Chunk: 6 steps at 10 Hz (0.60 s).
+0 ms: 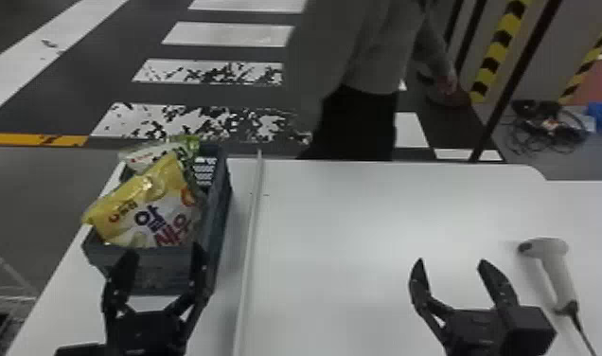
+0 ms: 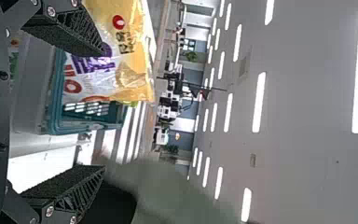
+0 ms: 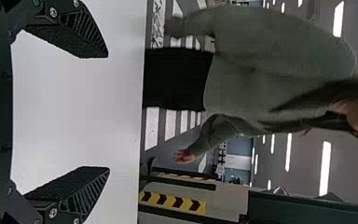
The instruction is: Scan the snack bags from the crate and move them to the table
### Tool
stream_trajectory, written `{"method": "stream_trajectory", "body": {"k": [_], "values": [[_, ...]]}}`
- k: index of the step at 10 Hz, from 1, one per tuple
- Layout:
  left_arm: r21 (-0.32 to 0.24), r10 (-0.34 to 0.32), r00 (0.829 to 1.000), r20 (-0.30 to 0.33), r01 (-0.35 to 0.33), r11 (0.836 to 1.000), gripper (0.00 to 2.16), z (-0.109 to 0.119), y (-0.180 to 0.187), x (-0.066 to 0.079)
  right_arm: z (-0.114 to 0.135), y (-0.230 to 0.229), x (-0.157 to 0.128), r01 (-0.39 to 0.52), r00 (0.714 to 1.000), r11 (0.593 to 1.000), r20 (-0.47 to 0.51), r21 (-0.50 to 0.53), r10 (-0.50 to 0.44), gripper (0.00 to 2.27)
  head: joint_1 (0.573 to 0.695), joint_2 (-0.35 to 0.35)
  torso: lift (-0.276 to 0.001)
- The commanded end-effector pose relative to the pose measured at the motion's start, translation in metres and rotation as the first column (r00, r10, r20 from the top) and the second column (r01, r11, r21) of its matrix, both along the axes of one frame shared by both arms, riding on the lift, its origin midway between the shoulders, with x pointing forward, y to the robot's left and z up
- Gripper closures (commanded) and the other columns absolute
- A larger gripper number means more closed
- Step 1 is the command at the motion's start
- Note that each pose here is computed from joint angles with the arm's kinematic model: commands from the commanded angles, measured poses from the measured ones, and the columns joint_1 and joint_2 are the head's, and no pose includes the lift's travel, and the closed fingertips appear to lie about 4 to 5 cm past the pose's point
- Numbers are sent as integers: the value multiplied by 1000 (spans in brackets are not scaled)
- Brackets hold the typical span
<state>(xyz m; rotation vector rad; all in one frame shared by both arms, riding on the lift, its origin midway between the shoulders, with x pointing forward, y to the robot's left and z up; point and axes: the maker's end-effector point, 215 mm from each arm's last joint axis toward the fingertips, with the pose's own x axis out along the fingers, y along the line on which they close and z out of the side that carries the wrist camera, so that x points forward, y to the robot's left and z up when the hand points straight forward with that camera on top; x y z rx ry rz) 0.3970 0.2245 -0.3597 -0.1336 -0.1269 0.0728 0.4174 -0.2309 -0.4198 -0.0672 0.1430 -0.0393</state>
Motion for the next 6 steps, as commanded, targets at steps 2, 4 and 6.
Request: {"method": "stream_trajectory", "body": {"k": [2,4,6], "values": [[48,7,1000,13,-8,999,144,25,13,-6,-2,0,0,1,1000,1000,0,1,-1,134,695,-9,-95],[69,-20,1000,16,18,997,144,30,36,-10,-1,-1,-1,1,1000,1000,7,2,-1,134,695,5,-95],[73,-22,999,24,20,997,140,35,51,-16,-4,-2,-1,2,1000,1000,5,0,-2,134,695,32,-95]]}}
